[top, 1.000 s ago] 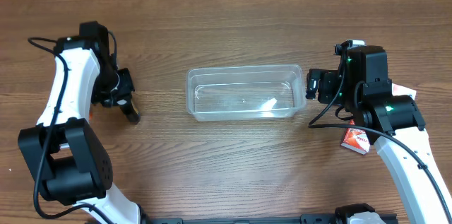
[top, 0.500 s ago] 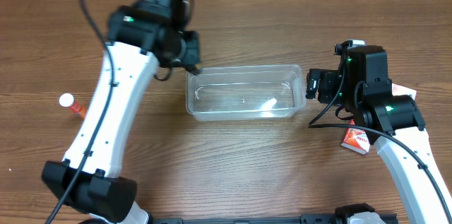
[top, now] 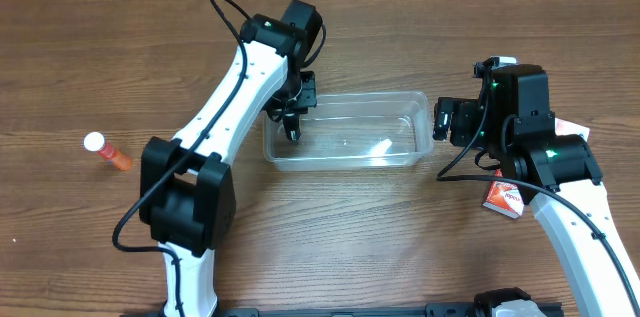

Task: Pack container
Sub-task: 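Carry the black bottle into the container's left end and release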

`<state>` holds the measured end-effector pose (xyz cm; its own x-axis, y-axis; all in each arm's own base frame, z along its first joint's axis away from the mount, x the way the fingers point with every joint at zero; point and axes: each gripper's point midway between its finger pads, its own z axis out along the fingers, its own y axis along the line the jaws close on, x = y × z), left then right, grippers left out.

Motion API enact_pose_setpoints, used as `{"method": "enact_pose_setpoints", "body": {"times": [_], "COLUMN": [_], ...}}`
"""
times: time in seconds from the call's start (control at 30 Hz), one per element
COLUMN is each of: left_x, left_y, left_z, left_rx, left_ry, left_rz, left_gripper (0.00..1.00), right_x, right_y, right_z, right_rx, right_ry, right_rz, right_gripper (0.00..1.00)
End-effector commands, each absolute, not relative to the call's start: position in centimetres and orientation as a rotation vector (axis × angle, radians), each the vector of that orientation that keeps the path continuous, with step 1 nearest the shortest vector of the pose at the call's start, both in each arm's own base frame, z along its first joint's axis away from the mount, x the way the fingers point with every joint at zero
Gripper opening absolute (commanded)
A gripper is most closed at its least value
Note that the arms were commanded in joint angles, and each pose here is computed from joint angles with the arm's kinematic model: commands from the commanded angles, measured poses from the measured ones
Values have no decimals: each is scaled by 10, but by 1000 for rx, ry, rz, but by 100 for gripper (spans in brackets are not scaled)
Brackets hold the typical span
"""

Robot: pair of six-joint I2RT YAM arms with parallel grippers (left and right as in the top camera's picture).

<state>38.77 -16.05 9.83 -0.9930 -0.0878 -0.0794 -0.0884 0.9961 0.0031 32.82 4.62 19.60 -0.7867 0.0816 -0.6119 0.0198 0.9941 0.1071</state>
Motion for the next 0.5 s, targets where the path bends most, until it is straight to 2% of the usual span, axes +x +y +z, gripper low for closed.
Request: {"method": "enact_pose_setpoints", "body": {"times": [0.0, 0.07, 0.17, 0.2, 0.47], "left_x": [392, 393, 397, 398, 408], "left_y": [-151, -152, -153, -154, -159], "left_z": [89, 87, 88, 88, 122], "left_rx": [-154, -138, -70, -56, -19], "left_ry": [3046, 3050, 3038, 3036, 2979], "left_rz": [116, 118, 109, 108, 69], "left_gripper": [4, 10, 62, 68, 73], "right_x": [333, 333, 333, 333, 333], "right_y": [44, 44, 44, 44, 44], "right_z": [216, 216, 216, 216, 216], "right_rx": [78, 78, 78, 78, 78], "right_ry": [2417, 2417, 2417, 2417, 2418], "right_rz": [123, 123, 123, 123, 123], "right_gripper": [100, 100, 100, 100, 100]}}
